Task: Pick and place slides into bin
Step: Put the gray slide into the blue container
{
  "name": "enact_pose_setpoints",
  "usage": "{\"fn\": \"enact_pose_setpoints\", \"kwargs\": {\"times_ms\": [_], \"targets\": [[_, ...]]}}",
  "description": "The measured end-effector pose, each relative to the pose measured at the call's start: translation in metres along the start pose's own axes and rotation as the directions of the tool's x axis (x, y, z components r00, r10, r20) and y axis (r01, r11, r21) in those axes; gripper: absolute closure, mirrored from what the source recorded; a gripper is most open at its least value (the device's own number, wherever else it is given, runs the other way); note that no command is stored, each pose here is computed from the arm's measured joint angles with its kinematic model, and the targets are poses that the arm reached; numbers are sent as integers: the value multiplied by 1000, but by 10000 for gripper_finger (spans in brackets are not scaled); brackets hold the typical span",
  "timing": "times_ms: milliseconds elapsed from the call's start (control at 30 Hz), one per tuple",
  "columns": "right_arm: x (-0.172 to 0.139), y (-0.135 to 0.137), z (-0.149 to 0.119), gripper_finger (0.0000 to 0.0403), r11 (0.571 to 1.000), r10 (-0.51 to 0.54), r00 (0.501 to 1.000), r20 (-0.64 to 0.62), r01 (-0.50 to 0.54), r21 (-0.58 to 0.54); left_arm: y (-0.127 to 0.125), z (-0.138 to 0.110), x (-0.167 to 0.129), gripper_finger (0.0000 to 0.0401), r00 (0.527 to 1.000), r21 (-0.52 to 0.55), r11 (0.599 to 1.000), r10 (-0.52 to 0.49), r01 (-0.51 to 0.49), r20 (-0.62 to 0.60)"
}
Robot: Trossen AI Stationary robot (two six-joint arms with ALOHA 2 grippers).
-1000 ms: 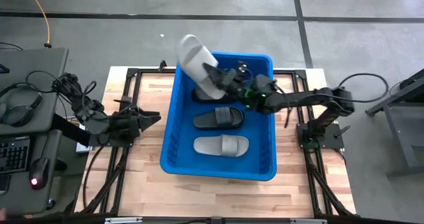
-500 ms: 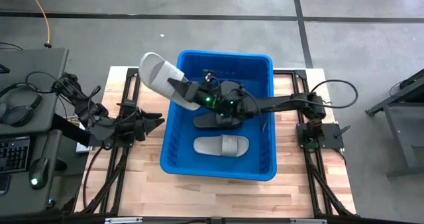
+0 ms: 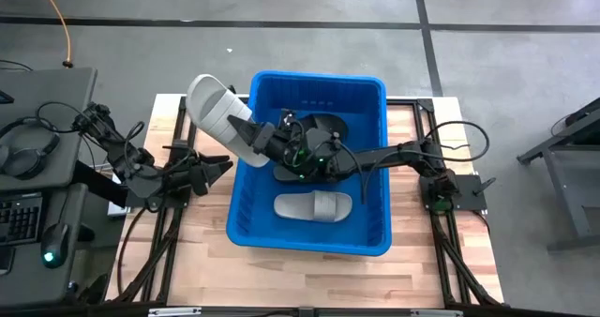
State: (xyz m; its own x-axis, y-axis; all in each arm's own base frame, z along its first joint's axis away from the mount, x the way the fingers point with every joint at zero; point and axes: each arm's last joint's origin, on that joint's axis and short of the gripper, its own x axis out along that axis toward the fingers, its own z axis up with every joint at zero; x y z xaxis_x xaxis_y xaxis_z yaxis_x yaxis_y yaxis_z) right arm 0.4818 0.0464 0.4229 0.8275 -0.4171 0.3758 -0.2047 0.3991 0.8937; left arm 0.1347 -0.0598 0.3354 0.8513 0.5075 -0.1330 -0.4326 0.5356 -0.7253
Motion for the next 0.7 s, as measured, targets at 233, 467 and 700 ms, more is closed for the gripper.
{"fn": "enact_pose_setpoints", "kwargs": {"times_ms": [233, 467, 700], "targets": [[14, -12, -7, 403, 1000, -2, 996, 92, 1, 7, -11, -3, 5, 112, 994, -38, 999, 21, -17, 111], [25, -14, -10, 403, 998, 48, 996, 77, -52, 47, -13, -8, 8, 62, 985, -28, 998, 58, -54, 164], [17, -3, -20, 403, 985, 101, 994, 39, -106, 140, -13, -4, 7, 102, 982, -8, 998, 58, -58, 178]]}}
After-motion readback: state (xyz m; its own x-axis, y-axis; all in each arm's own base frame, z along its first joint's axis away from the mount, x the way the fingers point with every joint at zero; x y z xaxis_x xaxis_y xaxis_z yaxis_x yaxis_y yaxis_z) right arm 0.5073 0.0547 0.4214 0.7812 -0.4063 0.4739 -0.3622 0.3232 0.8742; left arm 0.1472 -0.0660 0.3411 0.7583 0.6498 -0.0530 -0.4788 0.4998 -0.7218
